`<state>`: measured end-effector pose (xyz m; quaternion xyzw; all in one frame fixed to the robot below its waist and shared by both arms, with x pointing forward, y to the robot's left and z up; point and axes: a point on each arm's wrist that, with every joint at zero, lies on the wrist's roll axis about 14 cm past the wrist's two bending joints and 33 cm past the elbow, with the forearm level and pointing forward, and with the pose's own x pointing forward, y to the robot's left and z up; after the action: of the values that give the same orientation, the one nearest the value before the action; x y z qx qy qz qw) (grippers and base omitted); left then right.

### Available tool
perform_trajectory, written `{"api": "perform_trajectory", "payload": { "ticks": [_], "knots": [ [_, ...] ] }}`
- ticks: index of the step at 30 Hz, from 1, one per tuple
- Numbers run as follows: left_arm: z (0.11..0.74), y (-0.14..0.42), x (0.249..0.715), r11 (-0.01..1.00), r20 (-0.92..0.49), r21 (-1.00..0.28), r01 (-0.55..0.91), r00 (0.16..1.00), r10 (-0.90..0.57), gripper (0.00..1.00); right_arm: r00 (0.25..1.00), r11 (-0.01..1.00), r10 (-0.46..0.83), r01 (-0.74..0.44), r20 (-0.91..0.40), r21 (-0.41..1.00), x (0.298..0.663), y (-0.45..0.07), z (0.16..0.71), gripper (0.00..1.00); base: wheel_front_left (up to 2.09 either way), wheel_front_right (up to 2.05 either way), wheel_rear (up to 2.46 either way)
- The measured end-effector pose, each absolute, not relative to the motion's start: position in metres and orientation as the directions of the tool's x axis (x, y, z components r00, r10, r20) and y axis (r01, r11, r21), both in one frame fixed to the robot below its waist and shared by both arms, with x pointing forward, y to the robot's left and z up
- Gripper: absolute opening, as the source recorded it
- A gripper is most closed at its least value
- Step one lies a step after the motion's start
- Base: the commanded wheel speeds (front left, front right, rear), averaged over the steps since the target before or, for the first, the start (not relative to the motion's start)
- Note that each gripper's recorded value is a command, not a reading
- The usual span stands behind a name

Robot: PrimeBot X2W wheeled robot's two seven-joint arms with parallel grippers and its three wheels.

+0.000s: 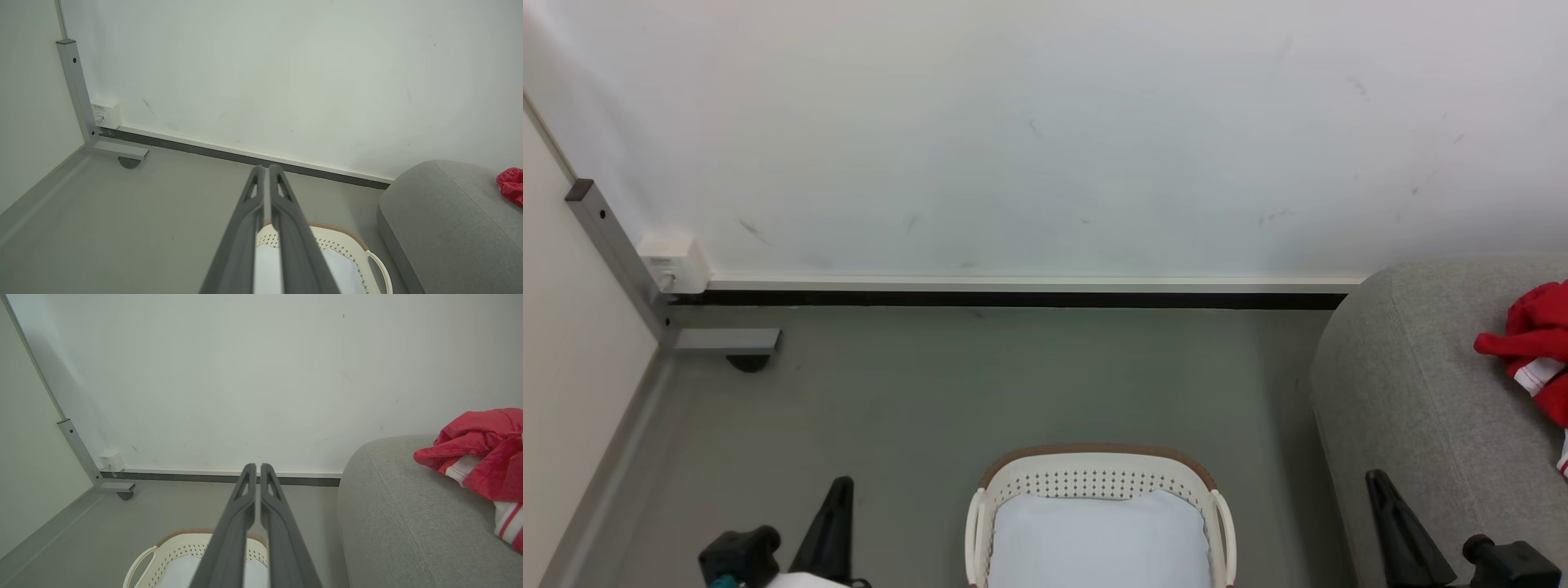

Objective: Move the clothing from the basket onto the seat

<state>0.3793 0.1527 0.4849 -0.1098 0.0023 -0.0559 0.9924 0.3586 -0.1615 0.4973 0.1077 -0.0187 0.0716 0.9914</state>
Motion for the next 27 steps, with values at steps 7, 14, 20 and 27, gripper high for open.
{"api": "perform_trajectory", "payload": {
  "ticks": [7,14,20,27],
  "knots": [
    [0.48,0.161,0.379,0.943,-0.027,-0.326,0.062,0.997,-0.075,0.0,0.995,0.94,0.098,-0.101,0.027,0.327,0.36,-0.169,0.493,0.0,0.0,0.0,0.0],
    [0.481,0.166,0.38,0.899,-0.032,-0.436,0.03,0.998,-0.049,0.0,0.998,0.895,0.066,-0.063,0.008,0.441,0.362,-0.174,0.491,0.0,0.0,0.0,0.0],
    [0.483,0.17,0.382,0.851,-0.036,-0.525,0.007,0.999,-0.03,0.0,0.999,0.852,0.043,-0.033,-0.008,0.522,0.363,-0.179,0.49,0.0,0.0,0.0,0.0],
    [0.483,0.175,0.382,0.794,-0.047,-0.608,-0.019,0.999,-0.012,0.0,0.999,0.794,0.025,-0.007,-0.022,0.608,0.364,-0.183,0.489,0.0,0.0,0.0,0.0]
  ]
}}
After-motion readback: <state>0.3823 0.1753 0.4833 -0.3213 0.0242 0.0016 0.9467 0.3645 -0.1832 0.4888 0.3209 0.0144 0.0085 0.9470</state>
